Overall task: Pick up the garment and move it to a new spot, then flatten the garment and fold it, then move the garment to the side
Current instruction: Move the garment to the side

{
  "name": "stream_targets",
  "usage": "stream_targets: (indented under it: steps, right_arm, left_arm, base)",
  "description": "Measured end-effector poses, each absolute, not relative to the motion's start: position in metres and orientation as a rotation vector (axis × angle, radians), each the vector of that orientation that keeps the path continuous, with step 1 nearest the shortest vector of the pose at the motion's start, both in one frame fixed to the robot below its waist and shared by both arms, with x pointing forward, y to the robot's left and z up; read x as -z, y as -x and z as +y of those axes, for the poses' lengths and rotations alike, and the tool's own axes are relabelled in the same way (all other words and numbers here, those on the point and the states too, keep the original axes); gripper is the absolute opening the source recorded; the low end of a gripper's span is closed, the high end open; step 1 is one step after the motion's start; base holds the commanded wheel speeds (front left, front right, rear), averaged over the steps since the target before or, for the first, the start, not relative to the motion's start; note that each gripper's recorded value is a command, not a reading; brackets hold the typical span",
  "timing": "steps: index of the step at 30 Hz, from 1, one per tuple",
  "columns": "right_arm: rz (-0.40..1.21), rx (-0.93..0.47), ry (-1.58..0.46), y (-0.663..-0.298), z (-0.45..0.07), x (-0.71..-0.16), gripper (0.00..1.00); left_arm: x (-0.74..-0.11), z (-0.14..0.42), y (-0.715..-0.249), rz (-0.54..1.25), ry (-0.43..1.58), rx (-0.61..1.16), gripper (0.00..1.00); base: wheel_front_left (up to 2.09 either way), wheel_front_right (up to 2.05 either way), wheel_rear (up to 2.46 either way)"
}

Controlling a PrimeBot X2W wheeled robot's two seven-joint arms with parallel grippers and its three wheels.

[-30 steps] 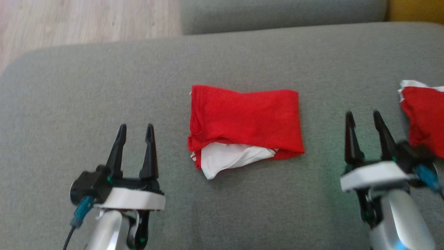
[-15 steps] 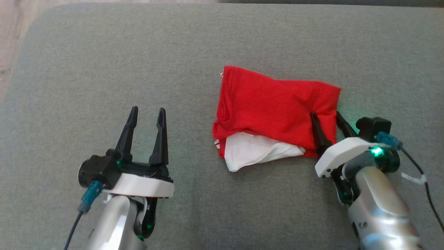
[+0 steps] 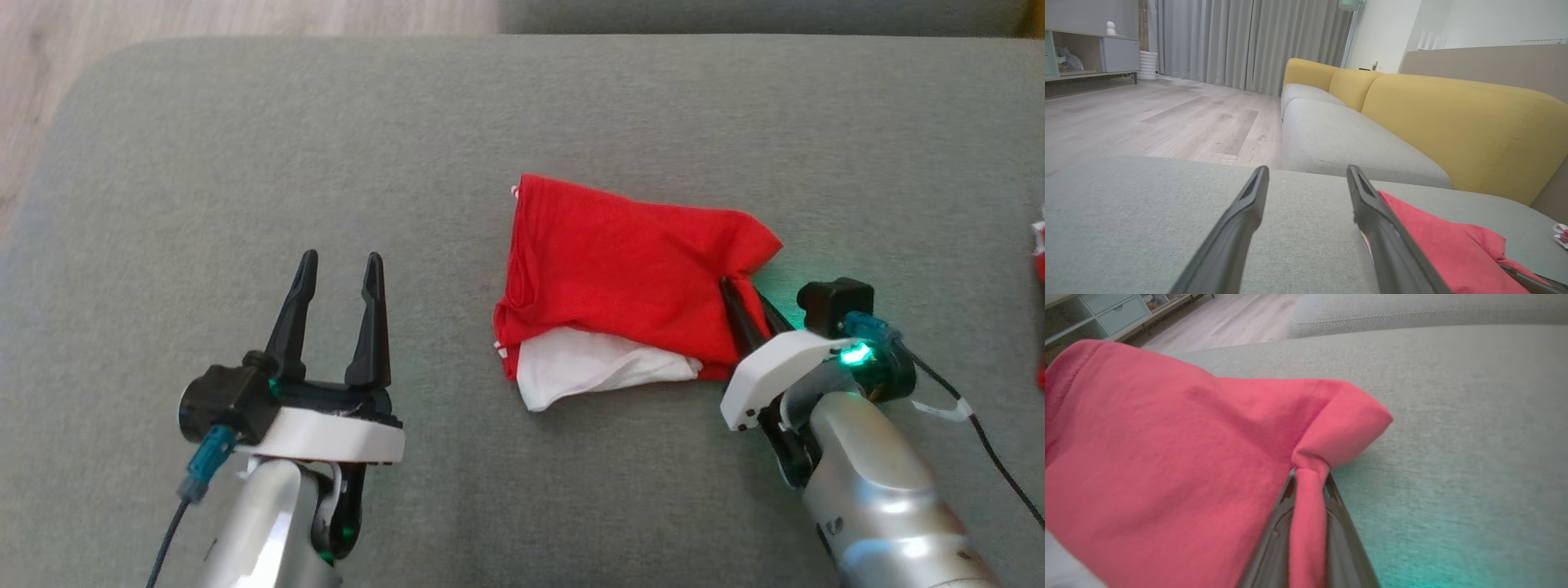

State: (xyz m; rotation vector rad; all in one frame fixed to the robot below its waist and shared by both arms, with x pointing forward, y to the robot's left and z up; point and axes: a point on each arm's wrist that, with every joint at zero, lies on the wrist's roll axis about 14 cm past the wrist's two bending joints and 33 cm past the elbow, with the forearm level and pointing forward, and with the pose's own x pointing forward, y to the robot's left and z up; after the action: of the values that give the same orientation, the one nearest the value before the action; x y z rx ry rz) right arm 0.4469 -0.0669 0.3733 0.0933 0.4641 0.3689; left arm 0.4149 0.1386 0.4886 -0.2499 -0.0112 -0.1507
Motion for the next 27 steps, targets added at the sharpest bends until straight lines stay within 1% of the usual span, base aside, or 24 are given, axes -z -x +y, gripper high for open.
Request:
stream_targets:
  steps: [5, 11, 14, 17, 21, 27]
  right_arm:
    - [0.375, -0.34, 0.025, -0.454, -0.093, -0.393, 0.0]
    - [0.253, -0.282, 0.201, -0.463, -0.147, -0.431, 0.0]
    - [0.224, -0.25, 0.301, -0.463, -0.178, -0.45, 0.0]
    - [0.22, -0.197, 0.392, -0.46, -0.218, -0.467, 0.0]
    - [0.257, -0.119, 0.499, -0.446, -0.273, -0.482, 0.0]
    - [0.314, -0.012, 0.581, -0.429, -0.332, -0.506, 0.0]
  left_arm:
    - [-0.497, 0.127, -0.417, -0.032, 0.255, 0.186, 1.0]
    - [-0.507, 0.109, -0.419, -0.056, 0.263, 0.238, 1.0]
    - [-0.506, 0.101, -0.417, -0.05, 0.271, 0.257, 1.0]
    - [-0.504, 0.091, -0.418, -0.044, 0.277, 0.281, 1.0]
    - [-0.506, 0.078, -0.421, -0.046, 0.283, 0.319, 1.0]
    - [-0.5, 0.063, -0.426, -0.029, 0.293, 0.354, 1.0]
  base:
    - [0.0, 0.0, 0.0]
    - [0.0, 0.0, 0.0]
    - [0.0, 0.0, 0.0]
    - [0.0, 0.0, 0.0]
    - [0.0, 0.0, 0.0]
    - [0.0, 0.0, 0.0]
